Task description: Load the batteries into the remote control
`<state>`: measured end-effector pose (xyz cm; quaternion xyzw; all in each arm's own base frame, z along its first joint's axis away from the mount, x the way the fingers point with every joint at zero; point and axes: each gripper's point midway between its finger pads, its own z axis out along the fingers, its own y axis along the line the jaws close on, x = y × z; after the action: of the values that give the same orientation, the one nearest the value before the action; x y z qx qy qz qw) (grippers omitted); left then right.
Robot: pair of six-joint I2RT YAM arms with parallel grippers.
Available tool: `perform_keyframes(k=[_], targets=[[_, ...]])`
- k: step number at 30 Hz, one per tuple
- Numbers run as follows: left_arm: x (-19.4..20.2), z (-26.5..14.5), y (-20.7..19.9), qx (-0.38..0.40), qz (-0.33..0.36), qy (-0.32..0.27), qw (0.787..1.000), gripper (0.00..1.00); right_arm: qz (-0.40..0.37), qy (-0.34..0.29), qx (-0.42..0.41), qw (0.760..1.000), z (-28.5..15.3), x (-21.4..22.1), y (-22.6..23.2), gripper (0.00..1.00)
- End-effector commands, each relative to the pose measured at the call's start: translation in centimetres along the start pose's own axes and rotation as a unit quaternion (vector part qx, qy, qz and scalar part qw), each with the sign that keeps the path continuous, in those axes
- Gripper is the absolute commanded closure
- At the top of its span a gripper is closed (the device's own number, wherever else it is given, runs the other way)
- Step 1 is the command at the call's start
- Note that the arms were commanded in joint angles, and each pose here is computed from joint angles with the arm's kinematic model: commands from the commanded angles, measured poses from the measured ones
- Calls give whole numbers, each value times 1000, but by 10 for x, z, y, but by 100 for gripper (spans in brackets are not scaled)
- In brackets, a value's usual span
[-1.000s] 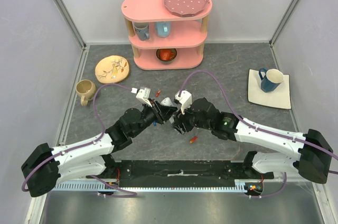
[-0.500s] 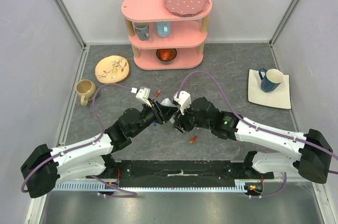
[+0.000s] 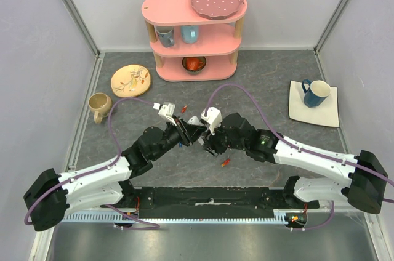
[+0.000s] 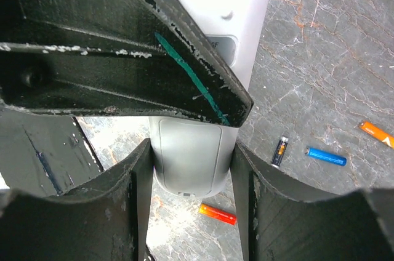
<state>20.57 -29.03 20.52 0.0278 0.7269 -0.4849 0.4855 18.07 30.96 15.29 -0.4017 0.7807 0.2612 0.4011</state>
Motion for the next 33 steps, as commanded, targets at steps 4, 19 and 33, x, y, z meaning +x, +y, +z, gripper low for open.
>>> perform_keyframes(k=[4, 19, 33], targets=[[-7, -1, -24, 52, -10, -8, 999, 85, -19, -25, -7, 999, -3, -25, 3, 63], [-39, -12, 16, -20, 3, -132, 991, 98, 74, -68, 21, 995, -32, -43, 0, 2], [-34, -3, 51, -45, 55, -197, 978, 98, 379, -222, 64, 896, -33, -19, -31, 9]])
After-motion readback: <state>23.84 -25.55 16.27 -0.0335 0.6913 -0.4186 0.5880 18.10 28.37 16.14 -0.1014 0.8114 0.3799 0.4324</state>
